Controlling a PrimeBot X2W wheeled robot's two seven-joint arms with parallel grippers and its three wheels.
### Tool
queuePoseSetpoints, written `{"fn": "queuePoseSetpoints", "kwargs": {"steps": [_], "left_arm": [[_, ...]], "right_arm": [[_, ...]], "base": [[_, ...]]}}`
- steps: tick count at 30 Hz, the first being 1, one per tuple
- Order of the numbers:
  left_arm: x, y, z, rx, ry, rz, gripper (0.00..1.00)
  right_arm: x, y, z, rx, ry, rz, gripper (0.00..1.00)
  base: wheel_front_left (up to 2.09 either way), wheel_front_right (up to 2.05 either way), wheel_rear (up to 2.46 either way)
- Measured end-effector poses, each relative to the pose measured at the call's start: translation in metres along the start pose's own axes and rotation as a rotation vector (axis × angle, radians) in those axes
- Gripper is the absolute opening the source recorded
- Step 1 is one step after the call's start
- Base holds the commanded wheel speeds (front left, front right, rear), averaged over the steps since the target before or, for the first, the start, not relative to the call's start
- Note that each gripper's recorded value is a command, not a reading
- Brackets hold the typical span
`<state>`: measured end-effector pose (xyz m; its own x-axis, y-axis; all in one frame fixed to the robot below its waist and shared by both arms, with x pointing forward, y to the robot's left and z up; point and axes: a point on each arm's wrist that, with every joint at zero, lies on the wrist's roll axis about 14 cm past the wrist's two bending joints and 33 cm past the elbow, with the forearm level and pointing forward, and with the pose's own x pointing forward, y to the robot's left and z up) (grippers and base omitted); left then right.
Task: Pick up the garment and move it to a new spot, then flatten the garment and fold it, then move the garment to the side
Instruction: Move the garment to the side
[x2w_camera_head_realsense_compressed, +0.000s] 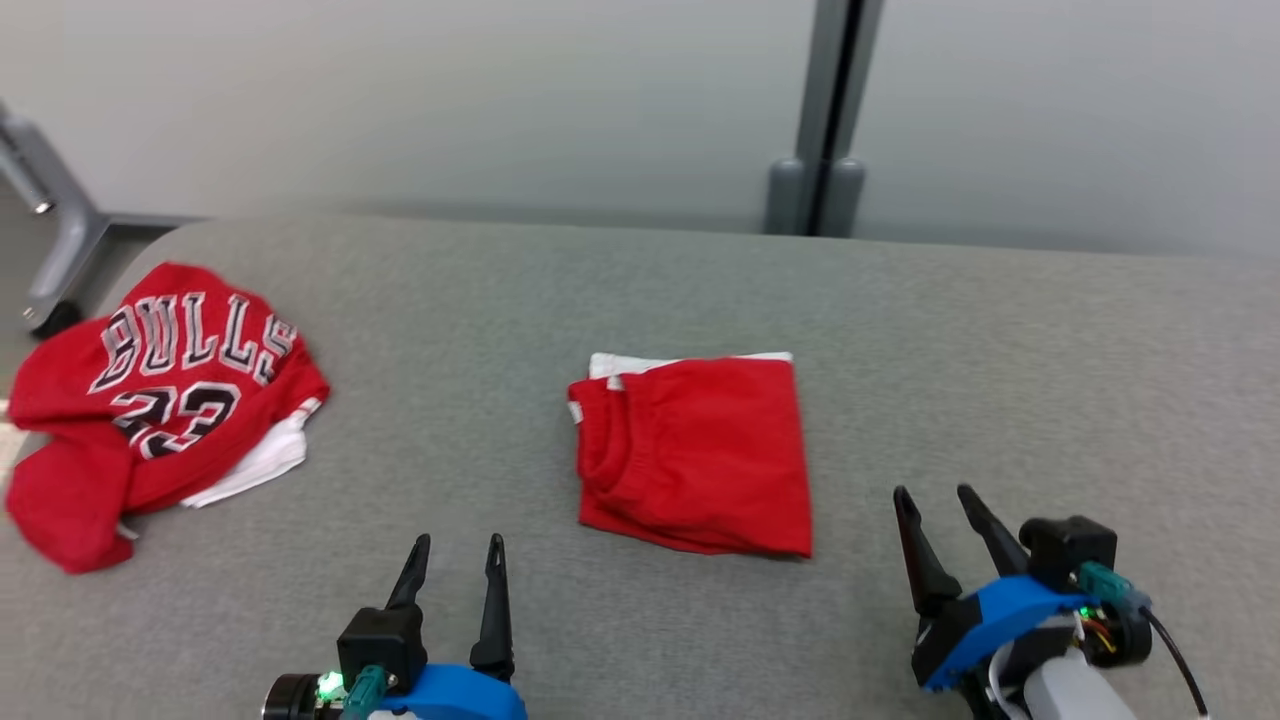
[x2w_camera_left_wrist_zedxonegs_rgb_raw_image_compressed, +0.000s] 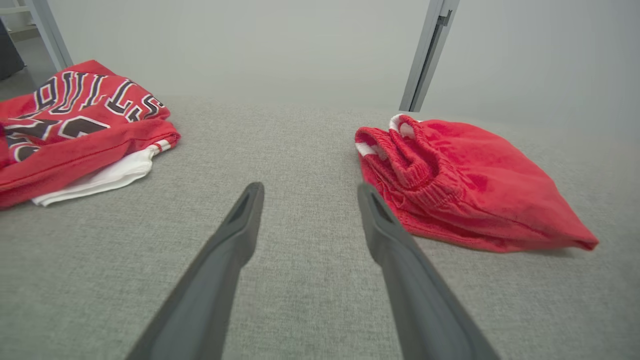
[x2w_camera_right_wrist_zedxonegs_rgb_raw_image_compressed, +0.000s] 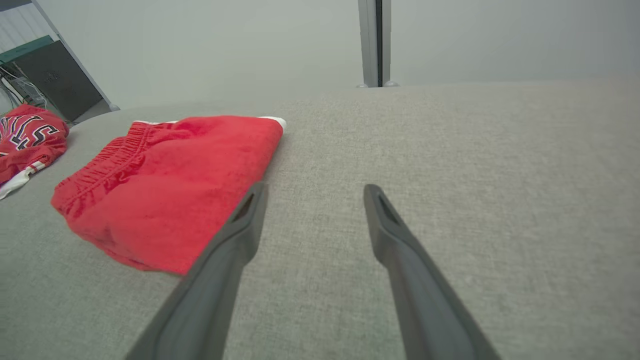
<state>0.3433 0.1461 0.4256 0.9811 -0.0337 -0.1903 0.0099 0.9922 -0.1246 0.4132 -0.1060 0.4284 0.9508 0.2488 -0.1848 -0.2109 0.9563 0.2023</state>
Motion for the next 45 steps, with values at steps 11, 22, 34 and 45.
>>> {"fn": "queuePoseSetpoints", "kwargs": {"steps": [11, 22, 34, 45], "left_arm": [[-0.021, 0.05, -0.013, -0.017, 0.04, 0.177, 1.0], [-0.019, 0.065, -0.025, -0.011, 0.091, 0.236, 1.0], [0.022, -0.008, -0.026, 0.009, 0.095, -0.037, 1.0], [0.062, -0.15, -0.032, 0.025, 0.108, -0.463, 1.0]], "right_arm": [[0.072, 0.053, -0.014, -0.008, 0.086, 0.137, 1.0], [0.1, 0.057, -0.054, 0.03, 0.209, 0.137, 0.0], [0.073, 0.001, -0.013, 0.021, 0.08, 0.019, 0.0], [-0.012, -0.101, 0.013, 0.043, -0.001, -0.259, 0.0]], "base": [[0.0, 0.0, 0.0], [0.0, 0.0, 0.0], [0.0, 0.0, 0.0], [0.0, 0.0, 0.0]]}}
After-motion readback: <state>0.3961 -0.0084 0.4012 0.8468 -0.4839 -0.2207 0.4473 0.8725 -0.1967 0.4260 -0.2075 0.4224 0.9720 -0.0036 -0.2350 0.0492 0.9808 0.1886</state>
